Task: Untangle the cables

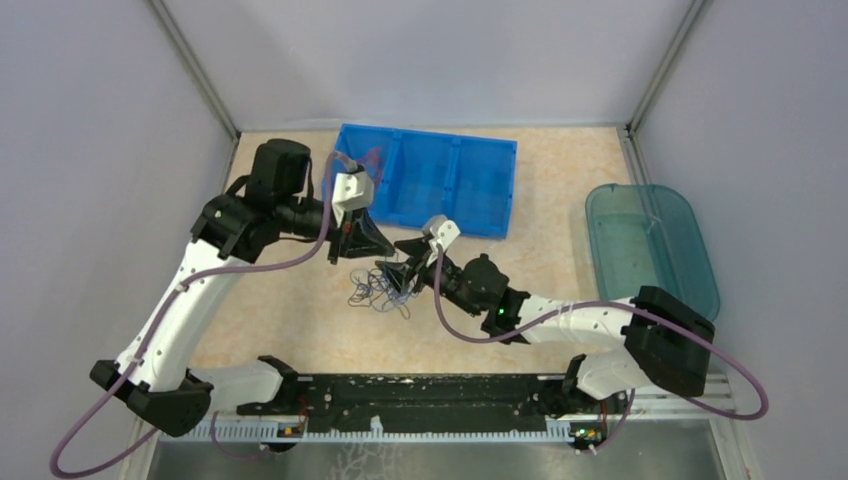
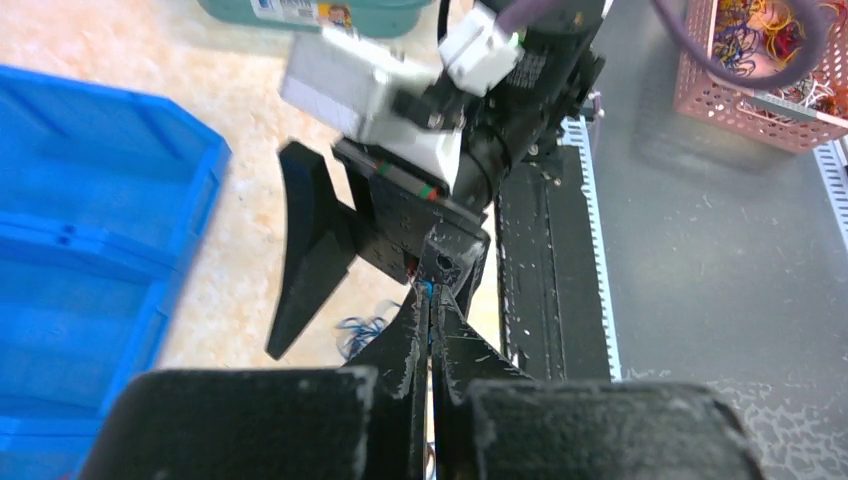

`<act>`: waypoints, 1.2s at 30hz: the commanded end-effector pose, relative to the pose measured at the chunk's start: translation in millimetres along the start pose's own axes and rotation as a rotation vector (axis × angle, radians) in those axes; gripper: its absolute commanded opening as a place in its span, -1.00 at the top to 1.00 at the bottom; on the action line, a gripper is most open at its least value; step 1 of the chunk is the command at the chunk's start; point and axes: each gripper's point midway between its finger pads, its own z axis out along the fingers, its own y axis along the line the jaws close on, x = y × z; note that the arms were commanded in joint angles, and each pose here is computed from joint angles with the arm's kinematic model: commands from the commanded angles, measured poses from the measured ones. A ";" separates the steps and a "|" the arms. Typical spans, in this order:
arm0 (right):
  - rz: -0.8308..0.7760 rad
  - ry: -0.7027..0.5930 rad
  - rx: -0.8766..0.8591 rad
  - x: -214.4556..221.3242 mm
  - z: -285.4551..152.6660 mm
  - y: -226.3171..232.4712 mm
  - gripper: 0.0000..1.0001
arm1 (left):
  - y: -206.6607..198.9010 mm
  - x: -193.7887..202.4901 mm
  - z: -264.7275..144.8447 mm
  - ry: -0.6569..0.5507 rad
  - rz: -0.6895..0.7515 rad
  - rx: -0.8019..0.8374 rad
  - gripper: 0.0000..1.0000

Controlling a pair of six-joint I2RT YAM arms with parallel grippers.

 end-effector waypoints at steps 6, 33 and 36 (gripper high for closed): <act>0.078 0.004 0.130 53.2 -26.5 -26.8 -0.15 | -10.7 -90.7 -18.9 -0.186 0.171 -0.009 1.00; 0.146 -0.036 0.436 29.4 -96.0 -89.6 -0.43 | 103.8 -116.9 -37.3 -0.274 0.381 -0.582 1.00; 0.150 -0.064 0.487 24.4 -108.3 -99.8 -0.45 | 134.5 -104.4 -27.8 -0.233 0.378 -0.642 1.00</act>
